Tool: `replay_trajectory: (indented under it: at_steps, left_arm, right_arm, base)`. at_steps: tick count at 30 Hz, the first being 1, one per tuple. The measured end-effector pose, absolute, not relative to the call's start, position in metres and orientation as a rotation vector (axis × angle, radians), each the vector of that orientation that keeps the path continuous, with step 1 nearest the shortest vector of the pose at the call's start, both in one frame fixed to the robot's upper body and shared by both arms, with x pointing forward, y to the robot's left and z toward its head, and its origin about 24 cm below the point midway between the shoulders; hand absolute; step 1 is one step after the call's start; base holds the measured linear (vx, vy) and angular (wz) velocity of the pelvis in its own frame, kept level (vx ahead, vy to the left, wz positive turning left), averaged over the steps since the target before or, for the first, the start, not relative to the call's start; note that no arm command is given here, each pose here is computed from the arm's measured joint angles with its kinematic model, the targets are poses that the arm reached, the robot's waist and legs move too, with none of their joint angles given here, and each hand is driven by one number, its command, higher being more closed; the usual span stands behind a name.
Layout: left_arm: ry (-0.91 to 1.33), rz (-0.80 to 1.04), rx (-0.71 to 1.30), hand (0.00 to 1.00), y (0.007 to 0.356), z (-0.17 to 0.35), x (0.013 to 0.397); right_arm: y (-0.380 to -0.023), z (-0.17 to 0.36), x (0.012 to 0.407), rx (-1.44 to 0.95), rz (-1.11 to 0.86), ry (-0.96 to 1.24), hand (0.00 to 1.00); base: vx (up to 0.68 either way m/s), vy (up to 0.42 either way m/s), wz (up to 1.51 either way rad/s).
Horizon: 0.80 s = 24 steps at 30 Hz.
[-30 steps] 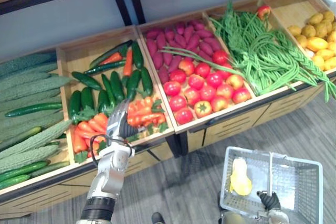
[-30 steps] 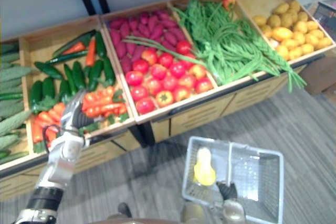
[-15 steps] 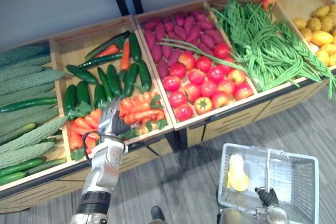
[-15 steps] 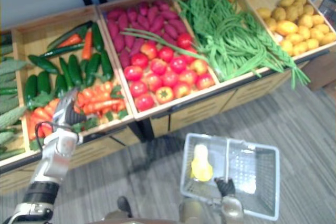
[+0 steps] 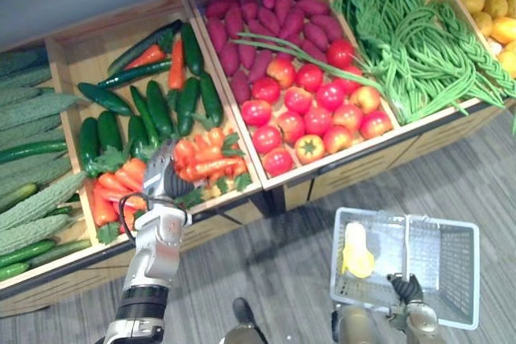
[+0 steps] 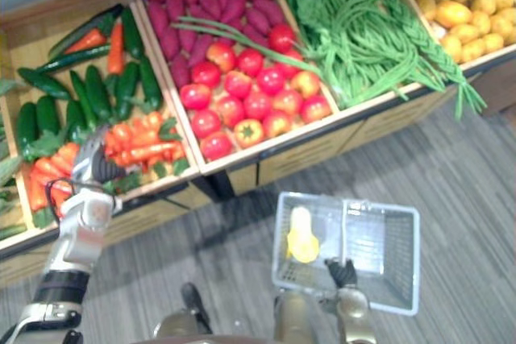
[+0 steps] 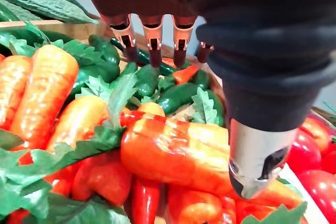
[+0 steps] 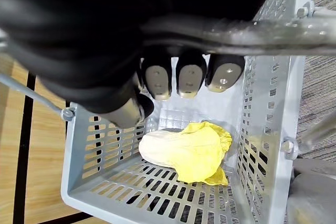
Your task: Pick vegetable in the basket
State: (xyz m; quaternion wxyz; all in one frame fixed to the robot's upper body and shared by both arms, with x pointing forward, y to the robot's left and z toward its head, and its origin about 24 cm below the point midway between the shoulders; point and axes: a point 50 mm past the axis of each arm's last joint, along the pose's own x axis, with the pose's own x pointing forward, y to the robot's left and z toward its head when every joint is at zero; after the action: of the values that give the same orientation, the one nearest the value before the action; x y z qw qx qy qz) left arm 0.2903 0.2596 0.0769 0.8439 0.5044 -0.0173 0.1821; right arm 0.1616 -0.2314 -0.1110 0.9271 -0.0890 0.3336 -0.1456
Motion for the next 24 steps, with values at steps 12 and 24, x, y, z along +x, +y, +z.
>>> replay_trajectory:
  at_steps: [12, 24]
  left_arm:
    - [-0.011, 0.369, 1.068, 0.00, 0.260, 0.072, 0.294]
    - [0.007, 0.408, 1.088, 1.00, 0.269, 0.073, 0.307]
  right_arm:
    - [-0.228, -0.105, 0.173, -0.197, -0.272, 0.648, 1.00]
    - [-0.229, -0.099, 0.182, -0.204, -0.278, 0.613, 1.00]
  base:
    - [0.01, -0.006, -0.02]
    - [0.00, -0.009, -0.04]
